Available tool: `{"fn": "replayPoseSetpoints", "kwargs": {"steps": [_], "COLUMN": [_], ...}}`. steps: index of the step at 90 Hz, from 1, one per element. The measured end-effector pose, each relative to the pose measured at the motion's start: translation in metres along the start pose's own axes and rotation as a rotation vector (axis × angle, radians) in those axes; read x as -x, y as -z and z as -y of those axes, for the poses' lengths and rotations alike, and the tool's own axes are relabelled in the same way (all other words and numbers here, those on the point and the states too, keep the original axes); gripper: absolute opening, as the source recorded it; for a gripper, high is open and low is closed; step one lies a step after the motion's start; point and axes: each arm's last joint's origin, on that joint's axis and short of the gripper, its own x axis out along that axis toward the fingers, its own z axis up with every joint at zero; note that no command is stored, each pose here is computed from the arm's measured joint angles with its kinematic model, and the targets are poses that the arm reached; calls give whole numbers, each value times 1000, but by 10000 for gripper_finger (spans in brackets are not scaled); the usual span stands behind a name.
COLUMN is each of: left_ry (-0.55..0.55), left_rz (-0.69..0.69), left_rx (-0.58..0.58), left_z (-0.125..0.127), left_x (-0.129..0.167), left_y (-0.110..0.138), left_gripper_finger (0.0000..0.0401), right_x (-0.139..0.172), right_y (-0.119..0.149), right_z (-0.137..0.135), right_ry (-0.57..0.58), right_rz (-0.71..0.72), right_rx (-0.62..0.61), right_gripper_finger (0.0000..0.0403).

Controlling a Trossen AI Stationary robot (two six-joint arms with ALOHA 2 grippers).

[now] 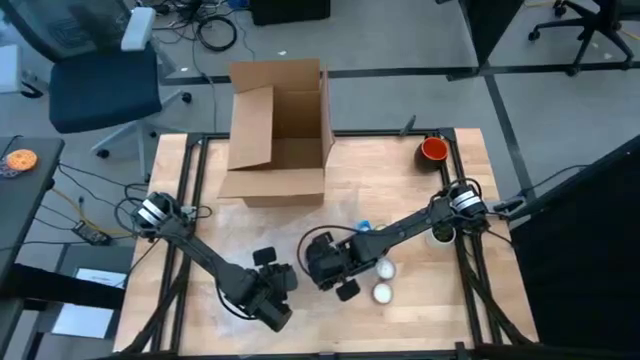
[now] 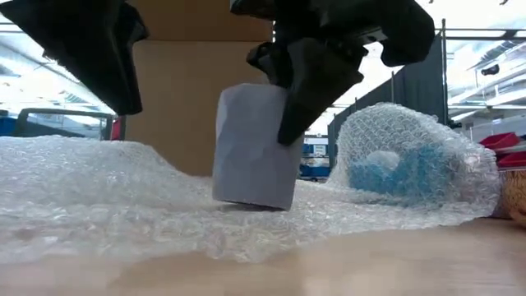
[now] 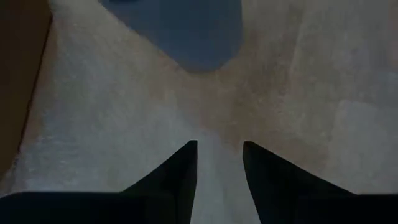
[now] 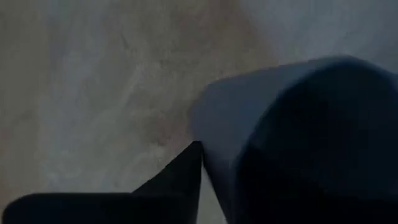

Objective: Wrap mug
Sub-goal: Wrap the blue mug with the bubble wrap

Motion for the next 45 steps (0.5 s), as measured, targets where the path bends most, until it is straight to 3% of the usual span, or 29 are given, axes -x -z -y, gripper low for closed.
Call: {"fn": "replayPoseSetpoints", "kwargs": {"steps": [23,45], "left_ry": [-5,-19], "left_rz": [28,72], "left_rx": [7,20], "left_z": [1,1], "left_x": [0,0], "left_y": [-2,-4], "left_gripper_finger": [115,115], "right_x": [11,57], "right_y": [-8,-23], "right_z": [-1,-12], "right_ry": [97,112], "right_rz": [18,-33], "right_rx": [7,37], "right_gripper_finger": [163,210]}}
